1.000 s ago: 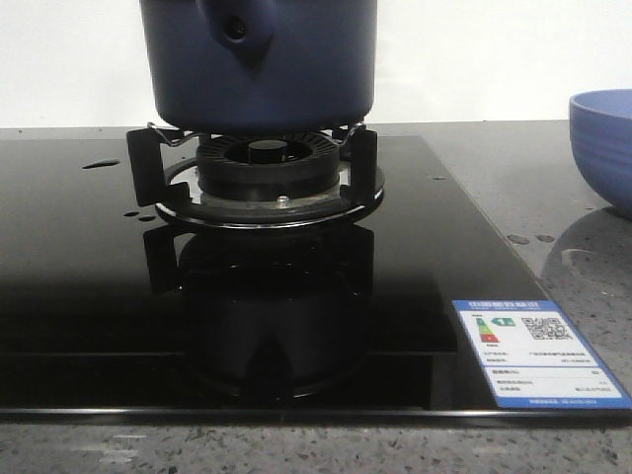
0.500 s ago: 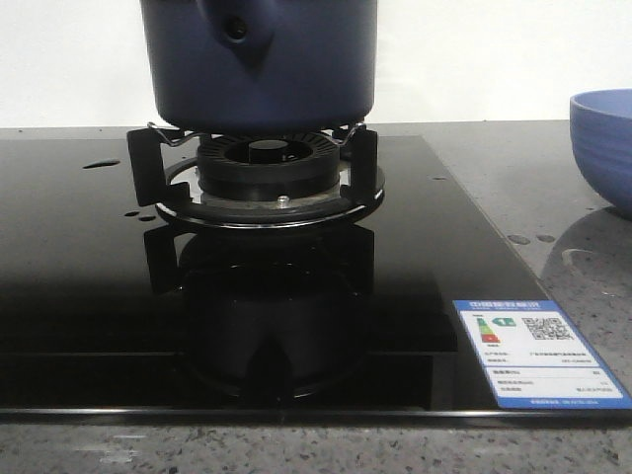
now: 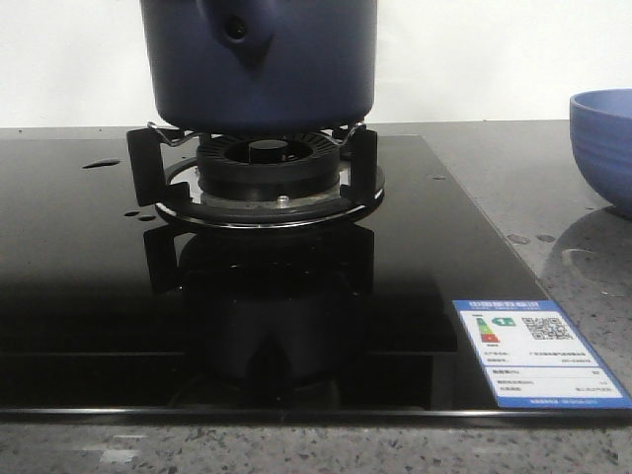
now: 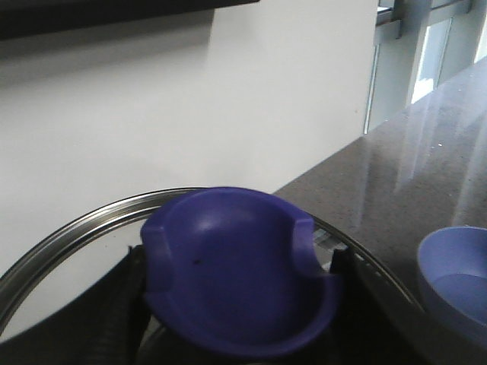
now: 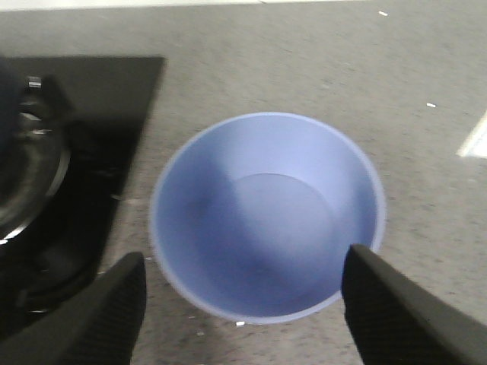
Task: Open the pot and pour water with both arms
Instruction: 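Grasp the light blue bowl rim with the right gripper and lift it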
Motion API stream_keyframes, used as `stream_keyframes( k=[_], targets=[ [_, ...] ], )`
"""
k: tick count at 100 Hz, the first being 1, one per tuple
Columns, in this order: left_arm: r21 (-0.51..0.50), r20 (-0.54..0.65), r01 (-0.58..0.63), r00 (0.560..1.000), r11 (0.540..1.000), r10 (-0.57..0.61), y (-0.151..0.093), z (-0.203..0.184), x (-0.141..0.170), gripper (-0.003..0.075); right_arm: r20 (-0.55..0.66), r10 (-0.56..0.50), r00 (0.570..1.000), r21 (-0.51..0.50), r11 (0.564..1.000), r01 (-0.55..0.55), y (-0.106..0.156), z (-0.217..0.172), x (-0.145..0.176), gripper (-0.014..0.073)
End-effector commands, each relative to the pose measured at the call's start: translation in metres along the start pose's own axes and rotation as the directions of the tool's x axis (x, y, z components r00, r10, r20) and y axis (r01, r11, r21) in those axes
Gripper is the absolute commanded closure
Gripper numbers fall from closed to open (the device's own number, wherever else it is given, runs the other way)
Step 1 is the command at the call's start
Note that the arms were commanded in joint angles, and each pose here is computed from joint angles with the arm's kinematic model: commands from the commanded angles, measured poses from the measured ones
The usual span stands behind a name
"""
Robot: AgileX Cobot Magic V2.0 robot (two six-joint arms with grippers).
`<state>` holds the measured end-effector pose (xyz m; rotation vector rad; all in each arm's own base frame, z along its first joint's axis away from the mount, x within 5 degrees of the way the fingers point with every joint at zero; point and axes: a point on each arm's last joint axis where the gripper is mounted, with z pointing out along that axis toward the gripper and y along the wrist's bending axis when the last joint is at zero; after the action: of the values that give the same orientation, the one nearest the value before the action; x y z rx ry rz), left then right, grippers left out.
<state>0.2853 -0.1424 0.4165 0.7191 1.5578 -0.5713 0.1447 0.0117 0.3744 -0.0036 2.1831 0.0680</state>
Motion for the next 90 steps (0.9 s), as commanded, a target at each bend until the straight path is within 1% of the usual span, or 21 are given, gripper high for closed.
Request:
stream_keyframes(
  k=[1,10,22,37,43,53,58,71,76,81,90],
  targets=[
    [-0.077,0.115,0.011,0.993,0.997,-0.002,0.007,-0.027,-0.032,0.0357,0.001,-0.008,1.000,0.069,0.998,0.008,-0.004,0.005,-0.028,0.0108],
    [-0.126,0.127,0.034,0.992,0.991,-0.018,0.021,-0.040,-0.035,0.0357,-0.100,0.001,0.995,0.112,0.994,0.010,-0.007,0.026,-0.040,0.0108],
    [-0.162,0.132,0.050,0.991,0.986,-0.029,0.034,-0.054,-0.036,0.0357,-0.156,0.048,0.987,0.165,0.986,-0.022,-0.019,0.051,-0.054,0.0108],
    [-0.190,0.129,0.067,0.991,0.980,-0.043,0.049,-0.069,-0.035,0.0357,-0.268,0.132,0.954,0.242,0.968,-0.066,-0.044,0.083,-0.050,0.0108],
    [-0.195,0.127,0.072,0.991,0.978,-0.048,0.053,-0.073,-0.034,0.0357,-0.315,0.149,0.937,0.236,0.969,-0.075,-0.051,0.095,-0.046,0.0108],
    [-0.203,0.121,0.073,0.991,0.976,-0.049,0.058,-0.078,-0.033,0.0357,-0.355,0.192,0.915,0.170,0.976,-0.139,-0.056,0.111,-0.042,0.0108],
    [-0.202,0.119,0.073,0.992,0.977,-0.049,0.059,-0.079,-0.032,0.0357,-0.370,0.212,0.904,0.171,0.972,-0.159,-0.061,0.118,-0.040,0.0108],
    [-0.205,0.117,0.073,0.992,0.976,-0.049,0.061,-0.081,-0.032,0.0357,-0.428,0.228,0.875,0.185,0.969,-0.162,-0.069,0.136,-0.032,0.0111],
    [-0.205,0.119,0.074,0.992,0.976,-0.051,0.061,-0.081,-0.032,0.0357,-0.446,0.221,0.867,0.179,0.971,-0.156,-0.070,0.141,-0.030,0.0138],
    [-0.204,0.122,0.077,0.991,0.976,-0.053,0.061,-0.081,-0.032,0.0357,-0.455,0.225,0.862,0.178,0.971,-0.160,-0.070,0.145,-0.029,0.0193],
    [-0.204,0.122,0.078,0.991,0.976,-0.054,0.061,-0.081,-0.032,0.0357,-0.469,0.229,0.853,0.178,0.971,-0.162,-0.071,0.150,-0.027,0.0350]
  ],
)
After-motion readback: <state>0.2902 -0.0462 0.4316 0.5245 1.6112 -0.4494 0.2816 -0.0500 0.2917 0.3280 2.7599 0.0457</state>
